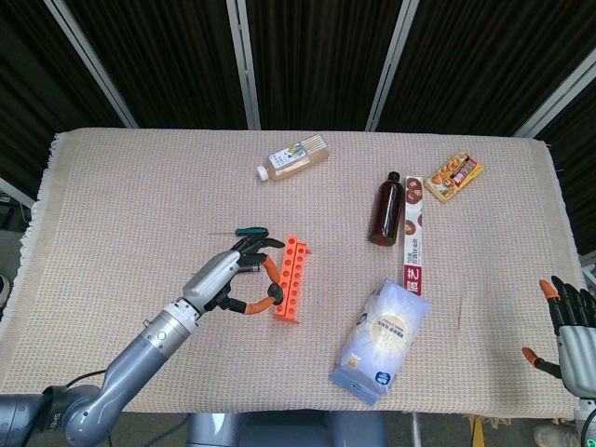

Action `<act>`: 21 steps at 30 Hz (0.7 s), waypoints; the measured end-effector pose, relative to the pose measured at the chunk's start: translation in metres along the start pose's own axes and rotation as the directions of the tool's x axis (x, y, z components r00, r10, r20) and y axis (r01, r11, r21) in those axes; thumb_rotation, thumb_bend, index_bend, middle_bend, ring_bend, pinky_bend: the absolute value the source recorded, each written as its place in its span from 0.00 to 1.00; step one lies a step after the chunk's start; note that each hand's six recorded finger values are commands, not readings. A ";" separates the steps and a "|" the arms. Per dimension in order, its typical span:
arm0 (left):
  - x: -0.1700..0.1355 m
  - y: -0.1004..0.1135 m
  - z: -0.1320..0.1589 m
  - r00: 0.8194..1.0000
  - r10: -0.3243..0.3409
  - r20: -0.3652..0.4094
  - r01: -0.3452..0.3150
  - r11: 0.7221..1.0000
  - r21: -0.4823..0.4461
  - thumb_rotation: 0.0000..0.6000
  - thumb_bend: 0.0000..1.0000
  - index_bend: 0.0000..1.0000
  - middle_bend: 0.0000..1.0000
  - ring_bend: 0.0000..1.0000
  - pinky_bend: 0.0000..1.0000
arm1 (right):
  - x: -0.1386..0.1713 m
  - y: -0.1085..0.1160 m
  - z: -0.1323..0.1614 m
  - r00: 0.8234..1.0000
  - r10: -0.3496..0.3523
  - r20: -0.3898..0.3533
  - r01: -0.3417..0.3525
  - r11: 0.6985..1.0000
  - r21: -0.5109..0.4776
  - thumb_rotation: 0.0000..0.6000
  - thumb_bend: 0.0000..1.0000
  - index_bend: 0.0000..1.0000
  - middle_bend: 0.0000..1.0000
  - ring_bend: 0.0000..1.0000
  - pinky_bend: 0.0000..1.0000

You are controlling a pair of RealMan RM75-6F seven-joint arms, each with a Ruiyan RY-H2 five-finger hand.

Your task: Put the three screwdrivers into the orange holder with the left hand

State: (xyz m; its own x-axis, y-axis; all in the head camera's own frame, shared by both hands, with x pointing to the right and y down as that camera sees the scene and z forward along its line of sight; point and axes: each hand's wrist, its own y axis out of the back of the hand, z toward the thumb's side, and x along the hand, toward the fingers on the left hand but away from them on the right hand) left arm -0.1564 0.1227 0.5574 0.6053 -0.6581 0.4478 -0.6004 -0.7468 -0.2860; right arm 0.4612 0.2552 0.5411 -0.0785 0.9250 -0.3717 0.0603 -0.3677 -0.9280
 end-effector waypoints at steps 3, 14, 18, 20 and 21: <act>0.002 -0.002 -0.006 1.000 -0.001 -0.013 0.001 1.000 -0.003 1.00 0.44 0.71 0.13 0.00 0.00 | 0.000 0.000 0.000 1.000 0.001 0.001 -0.001 1.000 0.001 1.00 0.00 0.00 0.00 0.00 0.00; 0.002 -0.021 -0.023 0.999 -0.023 -0.028 0.024 1.000 0.020 1.00 0.44 0.71 0.13 0.00 0.00 | -0.001 -0.001 0.001 1.000 0.004 0.002 -0.004 1.000 0.001 1.00 0.00 0.00 0.00 0.00 0.00; 0.003 -0.027 -0.029 0.999 -0.025 -0.032 0.026 0.999 0.024 1.00 0.44 0.71 0.13 0.00 0.00 | -0.001 -0.001 0.000 1.000 0.006 0.004 -0.006 1.000 0.003 1.00 0.00 0.00 0.00 0.00 0.00; 0.003 -0.031 -0.034 0.999 -0.026 -0.038 0.027 0.999 0.027 1.00 0.44 0.71 0.13 0.00 0.00 | -0.001 -0.001 0.000 1.000 0.008 0.007 -0.008 1.000 0.005 1.00 0.00 0.00 0.00 0.00 0.00; 0.003 -0.032 -0.036 0.999 -0.026 -0.041 0.027 0.999 0.028 1.00 0.44 0.71 0.13 0.00 0.00 | -0.001 -0.001 0.000 1.000 0.008 0.007 -0.008 1.000 0.004 1.00 0.00 0.00 0.00 0.00 0.00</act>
State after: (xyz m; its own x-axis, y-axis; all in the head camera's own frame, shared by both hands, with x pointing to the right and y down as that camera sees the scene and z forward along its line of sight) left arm -0.1538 0.1480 0.5986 0.5984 -0.6341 0.4897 -0.5690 -0.7667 -0.2975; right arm 0.4611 0.2551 0.5427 -0.0854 0.9212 -0.3797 0.0567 -0.3760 -0.9249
